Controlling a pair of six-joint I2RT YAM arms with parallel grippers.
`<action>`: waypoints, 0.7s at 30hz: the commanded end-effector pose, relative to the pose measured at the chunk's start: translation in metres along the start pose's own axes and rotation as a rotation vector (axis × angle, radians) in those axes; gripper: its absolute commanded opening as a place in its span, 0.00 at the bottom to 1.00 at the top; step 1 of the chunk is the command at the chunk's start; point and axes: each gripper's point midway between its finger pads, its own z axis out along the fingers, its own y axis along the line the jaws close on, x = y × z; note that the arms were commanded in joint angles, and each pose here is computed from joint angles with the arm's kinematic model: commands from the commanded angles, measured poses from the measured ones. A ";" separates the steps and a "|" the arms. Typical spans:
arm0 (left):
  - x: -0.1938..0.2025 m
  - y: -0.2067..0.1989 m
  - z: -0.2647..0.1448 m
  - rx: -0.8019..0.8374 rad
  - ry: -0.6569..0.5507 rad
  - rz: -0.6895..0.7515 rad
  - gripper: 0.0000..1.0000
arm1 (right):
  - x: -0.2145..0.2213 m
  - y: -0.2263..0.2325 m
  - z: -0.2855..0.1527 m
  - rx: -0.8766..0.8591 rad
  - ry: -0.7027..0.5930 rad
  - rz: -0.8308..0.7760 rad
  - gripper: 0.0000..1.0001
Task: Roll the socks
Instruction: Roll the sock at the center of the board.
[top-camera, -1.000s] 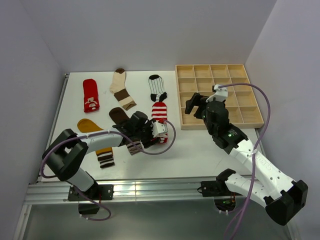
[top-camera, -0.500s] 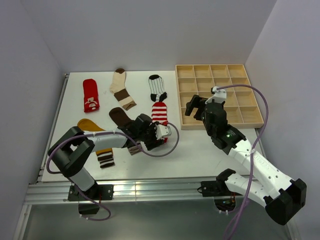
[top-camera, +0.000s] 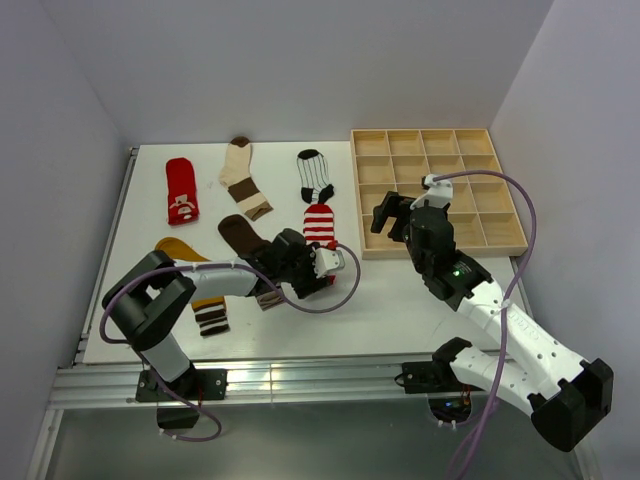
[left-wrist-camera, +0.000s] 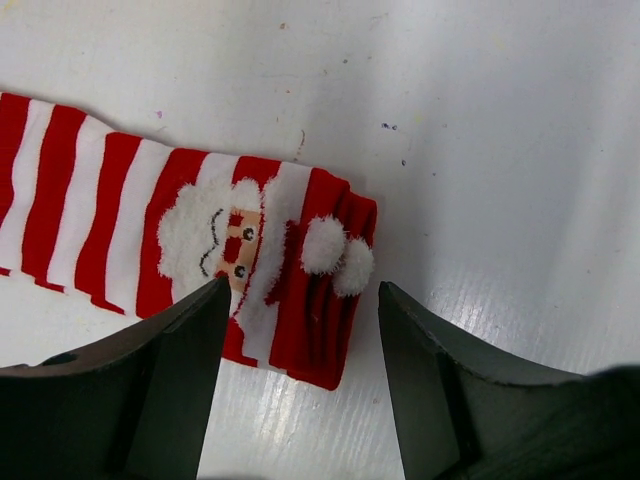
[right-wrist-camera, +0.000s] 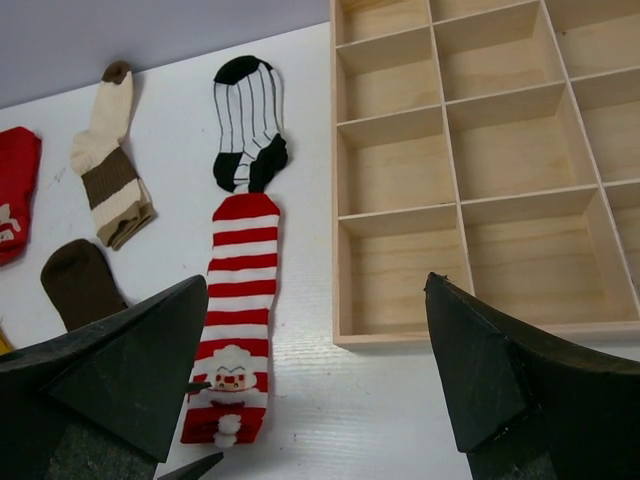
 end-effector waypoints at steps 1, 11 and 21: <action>-0.009 0.004 0.006 -0.021 -0.033 -0.014 0.66 | -0.013 0.003 0.000 -0.005 -0.053 0.019 0.96; -0.004 -0.003 0.008 0.011 -0.016 -0.037 0.60 | -0.012 0.001 -0.003 -0.006 -0.056 0.017 0.93; -0.002 -0.011 0.012 0.070 0.011 -0.065 0.44 | -0.007 0.002 -0.004 -0.023 -0.047 0.017 0.90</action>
